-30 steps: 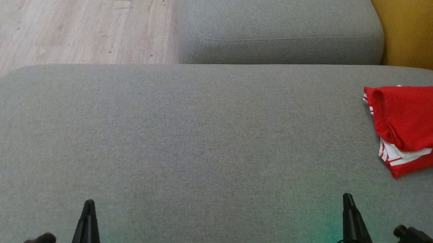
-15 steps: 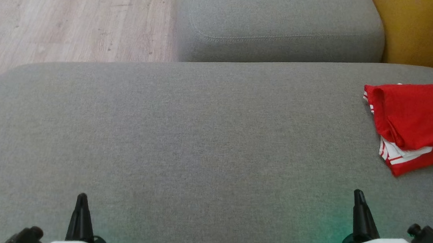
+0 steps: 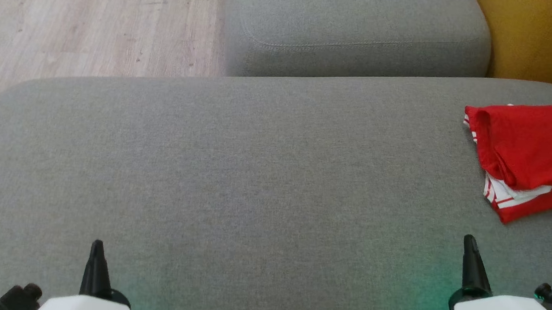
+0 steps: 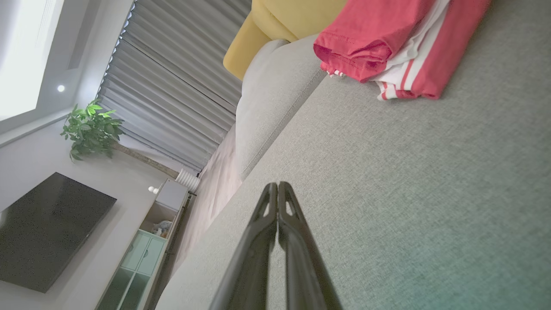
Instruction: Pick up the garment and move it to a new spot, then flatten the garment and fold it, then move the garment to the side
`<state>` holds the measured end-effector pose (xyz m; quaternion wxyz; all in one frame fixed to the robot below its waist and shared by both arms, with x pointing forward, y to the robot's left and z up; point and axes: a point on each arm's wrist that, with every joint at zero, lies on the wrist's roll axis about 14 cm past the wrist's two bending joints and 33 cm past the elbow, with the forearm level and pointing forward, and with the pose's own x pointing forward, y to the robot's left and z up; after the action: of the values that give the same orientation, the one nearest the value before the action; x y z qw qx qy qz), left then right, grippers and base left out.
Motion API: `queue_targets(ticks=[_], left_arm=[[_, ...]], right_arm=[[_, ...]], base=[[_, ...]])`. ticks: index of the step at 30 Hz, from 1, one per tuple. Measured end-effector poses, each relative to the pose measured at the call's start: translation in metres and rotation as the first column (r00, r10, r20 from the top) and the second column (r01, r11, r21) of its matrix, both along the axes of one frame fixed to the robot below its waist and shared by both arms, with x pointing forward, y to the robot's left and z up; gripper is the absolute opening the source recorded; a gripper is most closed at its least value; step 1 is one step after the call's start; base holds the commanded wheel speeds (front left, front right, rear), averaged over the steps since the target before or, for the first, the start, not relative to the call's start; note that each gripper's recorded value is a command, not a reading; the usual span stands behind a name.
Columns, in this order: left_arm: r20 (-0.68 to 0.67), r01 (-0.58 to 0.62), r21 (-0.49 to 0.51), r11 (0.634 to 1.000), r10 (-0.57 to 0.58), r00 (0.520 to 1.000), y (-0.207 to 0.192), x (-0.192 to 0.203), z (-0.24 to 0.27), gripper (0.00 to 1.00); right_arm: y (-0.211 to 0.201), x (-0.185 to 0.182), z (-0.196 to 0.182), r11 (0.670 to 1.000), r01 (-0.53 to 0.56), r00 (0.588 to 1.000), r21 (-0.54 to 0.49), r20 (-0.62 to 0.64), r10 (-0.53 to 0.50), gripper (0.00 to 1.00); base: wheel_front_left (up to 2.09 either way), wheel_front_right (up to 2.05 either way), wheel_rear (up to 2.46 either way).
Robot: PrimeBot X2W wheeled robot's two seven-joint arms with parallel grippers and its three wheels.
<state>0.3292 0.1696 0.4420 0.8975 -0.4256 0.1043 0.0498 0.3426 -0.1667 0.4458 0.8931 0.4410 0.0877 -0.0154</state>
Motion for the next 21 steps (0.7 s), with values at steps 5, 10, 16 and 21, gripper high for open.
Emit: queue_targets(ticks=[5, 10, 16, 21], left_arm=[[0.004, -0.003, -0.063, 0.998, 0.003, 1.0, 0.0, 0.003, 0.001, 0.0], [0.006, -0.017, -0.11, 0.994, 0.018, 1.0, 0.003, 0.007, 0.003, 0.0], [0.01, -0.023, -0.183, 0.983, 0.026, 1.0, 0.003, 0.011, 0.005, 0.0], [0.016, -0.028, -0.241, 0.97, 0.033, 0.999, 0.004, 0.015, 0.008, 0.0]], right_arm=[[-0.004, 0.002, 0.001, 0.998, 0.021, 1.0, 0.056, -0.003, -0.021, 0.0], [-0.007, 0.006, 0.005, 0.994, 0.037, 0.999, 0.102, 0.004, -0.038, 0.0], [-0.011, 0.007, 0.004, 0.984, 0.056, 0.998, 0.17, -0.009, -0.055, 0.0], [-0.014, 0.012, 0.009, 0.971, 0.07, 0.997, 0.227, -0.003, -0.071, 0.0]], base=[[0.0, 0.0, 0.0], [0.0, 0.0, 0.0], [0.0, 0.0, 0.0], [0.0, 0.0, 0.0]])
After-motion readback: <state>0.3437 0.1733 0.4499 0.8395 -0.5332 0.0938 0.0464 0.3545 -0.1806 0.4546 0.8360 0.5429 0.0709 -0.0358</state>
